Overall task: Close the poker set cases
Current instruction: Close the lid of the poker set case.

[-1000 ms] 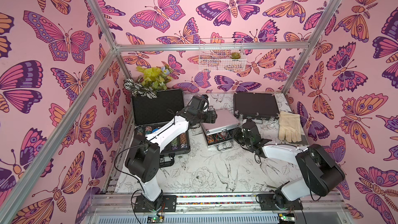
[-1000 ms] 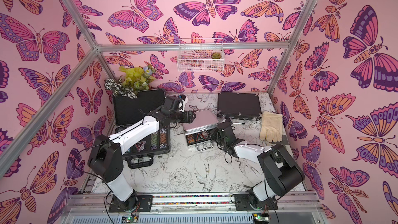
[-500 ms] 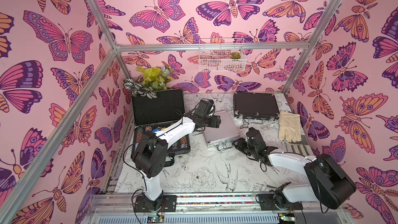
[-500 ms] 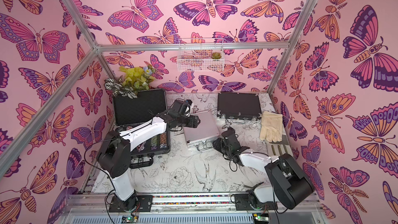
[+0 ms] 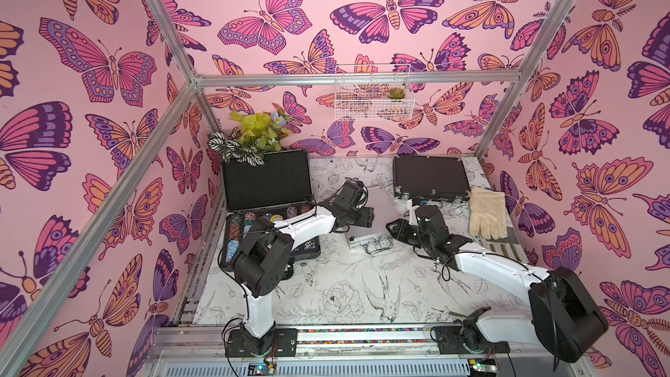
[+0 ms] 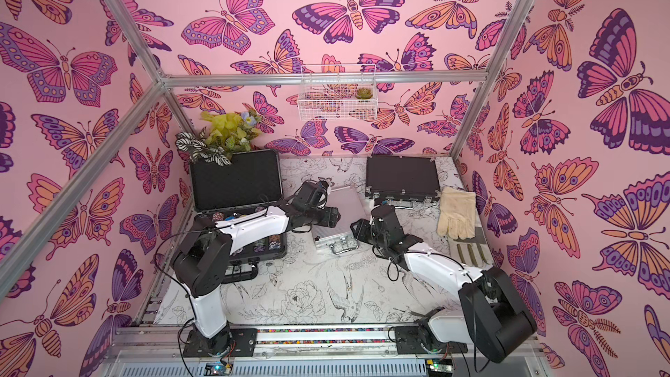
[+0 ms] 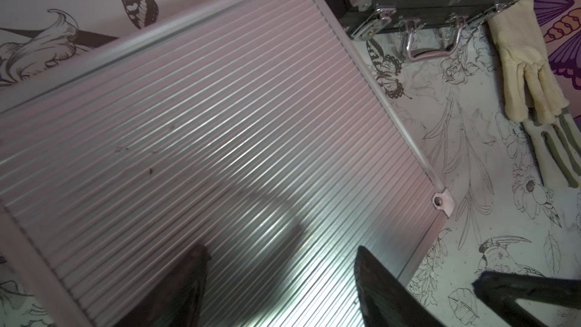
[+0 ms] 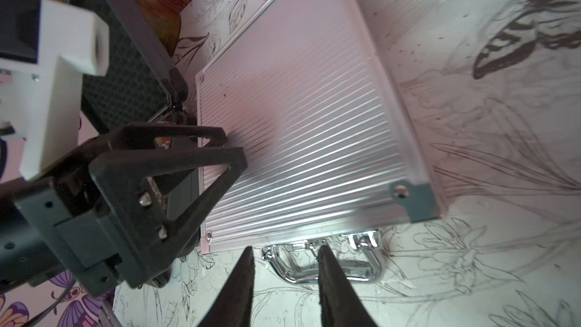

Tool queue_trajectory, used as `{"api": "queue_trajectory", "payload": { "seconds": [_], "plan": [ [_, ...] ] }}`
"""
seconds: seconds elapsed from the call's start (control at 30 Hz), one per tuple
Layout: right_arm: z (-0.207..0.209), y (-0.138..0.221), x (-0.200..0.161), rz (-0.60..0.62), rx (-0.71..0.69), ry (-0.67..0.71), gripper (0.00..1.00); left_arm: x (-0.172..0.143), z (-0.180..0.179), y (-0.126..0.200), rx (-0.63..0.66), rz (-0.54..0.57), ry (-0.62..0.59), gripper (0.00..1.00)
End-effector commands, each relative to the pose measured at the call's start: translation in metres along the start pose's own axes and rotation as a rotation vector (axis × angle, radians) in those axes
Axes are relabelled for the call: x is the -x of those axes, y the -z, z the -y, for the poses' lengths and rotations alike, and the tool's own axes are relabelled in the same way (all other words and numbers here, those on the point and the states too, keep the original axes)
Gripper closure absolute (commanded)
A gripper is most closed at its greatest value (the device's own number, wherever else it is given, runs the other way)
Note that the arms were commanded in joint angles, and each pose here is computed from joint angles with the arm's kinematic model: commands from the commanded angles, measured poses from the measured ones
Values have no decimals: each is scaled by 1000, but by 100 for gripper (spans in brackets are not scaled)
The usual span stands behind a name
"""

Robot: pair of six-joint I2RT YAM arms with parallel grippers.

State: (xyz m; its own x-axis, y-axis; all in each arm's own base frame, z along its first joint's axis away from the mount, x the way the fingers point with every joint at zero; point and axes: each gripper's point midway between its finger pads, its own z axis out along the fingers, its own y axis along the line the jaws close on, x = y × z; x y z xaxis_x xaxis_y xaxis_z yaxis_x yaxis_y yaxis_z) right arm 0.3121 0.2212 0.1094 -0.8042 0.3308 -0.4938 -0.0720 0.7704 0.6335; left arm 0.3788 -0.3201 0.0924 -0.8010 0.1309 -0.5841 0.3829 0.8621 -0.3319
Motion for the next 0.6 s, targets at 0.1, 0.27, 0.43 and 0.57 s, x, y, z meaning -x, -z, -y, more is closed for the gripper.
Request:
{"api": "queue_trajectory", "payload": {
  "seconds": [0.1, 0.27, 0.43, 0.57],
  "plan": [
    [3, -26, -39, -93, 24, 42, 58, -61, -37, -8, 120, -170, 48, 25],
    [15, -38, -49, -111, -8, 65, 54, -60, -35, -5, 114, -165, 53, 25],
    [24, -44, -52, -129, -46, 122, 47, -59, -34, -4, 111, -162, 57, 25],
    [32, -52, -61, -174, -63, 179, 45, -60, -34, -6, 107, -169, 57, 25]
  ]
}}
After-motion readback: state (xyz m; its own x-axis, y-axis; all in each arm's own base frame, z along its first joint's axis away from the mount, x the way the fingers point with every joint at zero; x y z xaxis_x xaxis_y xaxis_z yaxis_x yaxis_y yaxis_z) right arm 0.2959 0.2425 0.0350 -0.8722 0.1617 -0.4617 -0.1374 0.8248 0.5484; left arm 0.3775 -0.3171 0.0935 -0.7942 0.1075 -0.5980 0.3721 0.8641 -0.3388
